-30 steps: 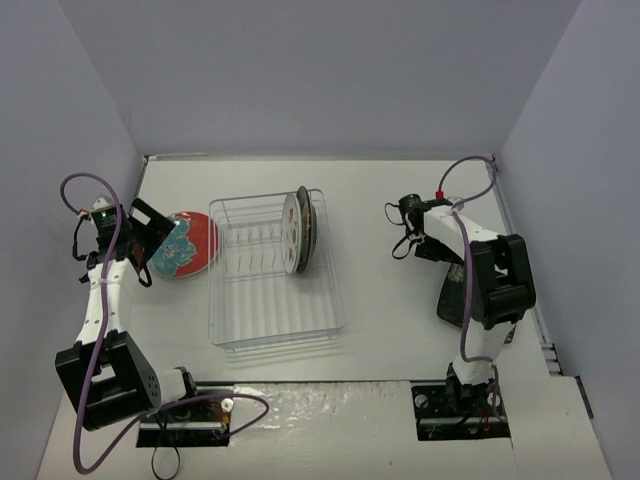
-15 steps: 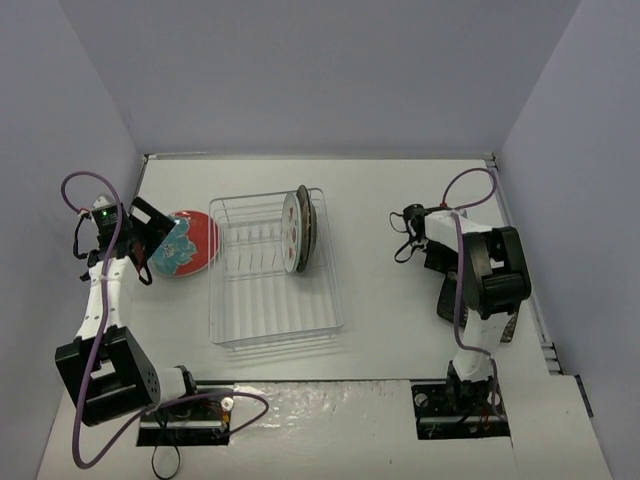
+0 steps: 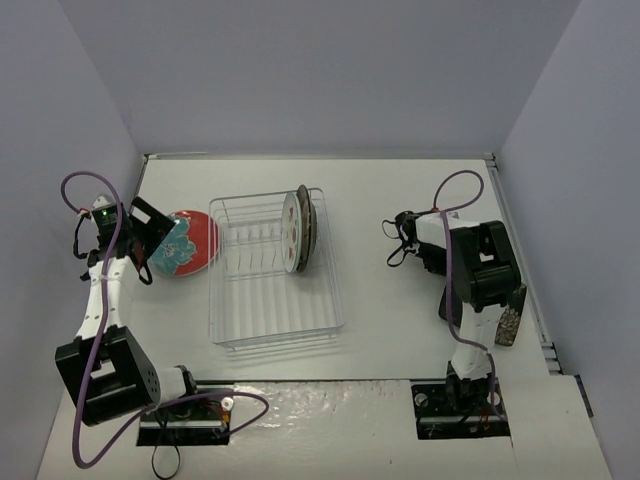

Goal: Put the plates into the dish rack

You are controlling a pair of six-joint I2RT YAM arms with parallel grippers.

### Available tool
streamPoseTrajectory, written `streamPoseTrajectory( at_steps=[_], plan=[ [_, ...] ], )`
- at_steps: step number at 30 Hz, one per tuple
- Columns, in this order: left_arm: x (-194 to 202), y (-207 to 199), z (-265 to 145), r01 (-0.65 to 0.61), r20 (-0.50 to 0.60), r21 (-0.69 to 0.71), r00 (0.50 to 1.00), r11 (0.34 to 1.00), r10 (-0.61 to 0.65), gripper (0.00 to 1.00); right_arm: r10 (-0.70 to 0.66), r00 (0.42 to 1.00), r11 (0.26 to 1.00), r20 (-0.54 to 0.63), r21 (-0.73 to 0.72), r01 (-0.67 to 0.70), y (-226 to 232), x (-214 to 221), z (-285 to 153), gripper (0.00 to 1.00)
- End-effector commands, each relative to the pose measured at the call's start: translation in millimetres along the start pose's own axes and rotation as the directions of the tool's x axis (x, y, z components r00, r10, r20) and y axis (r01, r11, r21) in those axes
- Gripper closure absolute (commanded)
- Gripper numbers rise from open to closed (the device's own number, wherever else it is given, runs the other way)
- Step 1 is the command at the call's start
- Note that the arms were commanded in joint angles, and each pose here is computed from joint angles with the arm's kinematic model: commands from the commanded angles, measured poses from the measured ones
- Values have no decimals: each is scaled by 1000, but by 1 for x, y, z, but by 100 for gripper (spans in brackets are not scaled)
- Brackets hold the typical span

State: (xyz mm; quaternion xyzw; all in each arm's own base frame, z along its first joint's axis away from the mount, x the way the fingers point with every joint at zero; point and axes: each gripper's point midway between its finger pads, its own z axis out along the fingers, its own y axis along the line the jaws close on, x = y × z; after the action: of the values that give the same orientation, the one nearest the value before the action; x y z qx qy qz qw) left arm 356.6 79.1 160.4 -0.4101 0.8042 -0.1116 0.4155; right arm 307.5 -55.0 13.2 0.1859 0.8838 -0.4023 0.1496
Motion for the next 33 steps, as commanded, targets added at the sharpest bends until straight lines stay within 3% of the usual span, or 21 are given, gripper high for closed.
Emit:
streamPoseTrajectory(
  at_steps=[1,7,14,18,24,29,33],
  plan=[
    [-23,-13,-10,-9,82,42,997,999,6,3,46,998,999,40,20,-46,-3,-9,-12,100],
    [-23,-13,-11,-9,83,42,997,999,5,3,114,978,993,175,-55,-106,3,-58,-53,100],
    [-24,-13,-13,-10,89,37,996,999,7,3,104,898,985,427,-172,-32,4,-106,-130,100],
    [-24,-12,-12,-8,86,35,996,999,5,3,172,809,938,562,-345,40,1,-131,-184,100],
    [-23,-13,-12,-10,82,37,997,999,7,3,214,645,883,733,-428,193,-19,-159,-246,100],
    [-24,-12,-15,-11,88,34,996,999,8,3,241,530,863,813,-430,267,-29,-176,-283,100],
    [-25,-13,-17,-12,92,32,996,999,9,3,178,354,833,918,-332,442,-28,-193,-325,100]
  ],
)
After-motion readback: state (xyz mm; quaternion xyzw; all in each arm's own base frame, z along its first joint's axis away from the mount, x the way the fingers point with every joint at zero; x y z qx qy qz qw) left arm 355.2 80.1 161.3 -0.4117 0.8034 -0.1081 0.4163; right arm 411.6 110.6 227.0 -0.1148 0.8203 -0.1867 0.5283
